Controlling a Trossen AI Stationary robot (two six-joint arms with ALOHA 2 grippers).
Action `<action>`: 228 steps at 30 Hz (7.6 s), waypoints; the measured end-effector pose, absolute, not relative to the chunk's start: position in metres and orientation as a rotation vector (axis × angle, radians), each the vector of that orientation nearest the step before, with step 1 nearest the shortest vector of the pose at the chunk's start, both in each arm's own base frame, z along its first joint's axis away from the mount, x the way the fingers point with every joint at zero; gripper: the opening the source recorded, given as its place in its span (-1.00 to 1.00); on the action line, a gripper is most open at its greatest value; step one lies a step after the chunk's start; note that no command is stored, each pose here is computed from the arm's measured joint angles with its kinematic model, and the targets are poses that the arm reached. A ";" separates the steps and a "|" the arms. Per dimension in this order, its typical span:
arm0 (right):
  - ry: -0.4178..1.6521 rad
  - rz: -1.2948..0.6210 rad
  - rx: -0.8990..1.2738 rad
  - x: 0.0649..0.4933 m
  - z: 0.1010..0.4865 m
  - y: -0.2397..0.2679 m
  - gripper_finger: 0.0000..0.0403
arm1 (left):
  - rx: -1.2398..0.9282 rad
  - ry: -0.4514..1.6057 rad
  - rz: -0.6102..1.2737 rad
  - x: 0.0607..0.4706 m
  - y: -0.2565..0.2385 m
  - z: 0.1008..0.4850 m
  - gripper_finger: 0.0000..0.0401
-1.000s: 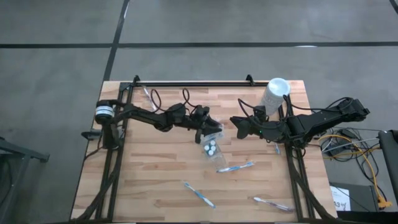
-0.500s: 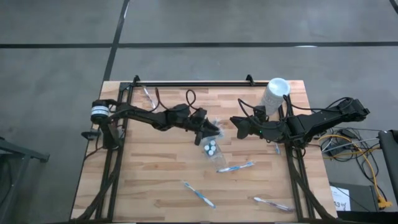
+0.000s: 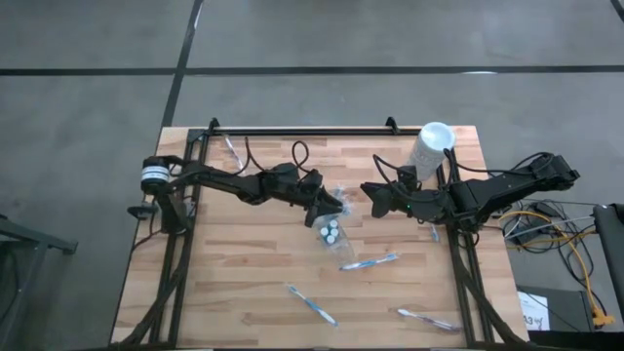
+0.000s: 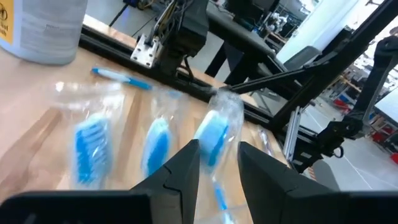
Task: Pick & Place toothbrushing station
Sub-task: Put the blue toothbrush into the left section of the transparent organizer
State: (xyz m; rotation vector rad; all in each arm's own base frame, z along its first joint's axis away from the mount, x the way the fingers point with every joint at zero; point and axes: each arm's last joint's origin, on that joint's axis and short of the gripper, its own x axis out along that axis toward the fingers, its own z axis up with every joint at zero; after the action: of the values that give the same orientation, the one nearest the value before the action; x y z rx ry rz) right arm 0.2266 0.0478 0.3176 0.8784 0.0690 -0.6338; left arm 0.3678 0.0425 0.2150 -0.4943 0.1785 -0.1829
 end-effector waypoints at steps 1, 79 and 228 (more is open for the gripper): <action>0.068 -0.634 0.880 0.227 0.318 0.048 -0.52 | -0.490 0.170 -0.185 0.367 0.042 0.218 -0.43; 0.069 -0.634 0.879 0.227 0.318 0.048 -0.51 | -0.062 0.503 -0.436 0.256 -0.103 0.140 0.17; 0.069 -0.634 0.878 0.227 0.318 0.048 -0.52 | 0.676 1.206 0.147 0.317 -0.016 0.383 -0.80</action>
State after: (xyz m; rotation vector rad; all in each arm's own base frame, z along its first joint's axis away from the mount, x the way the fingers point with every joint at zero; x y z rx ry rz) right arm 0.2266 0.0477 0.3176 0.8784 0.0689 -0.6340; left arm 0.3166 -0.0159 0.3826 0.6764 1.2056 0.1465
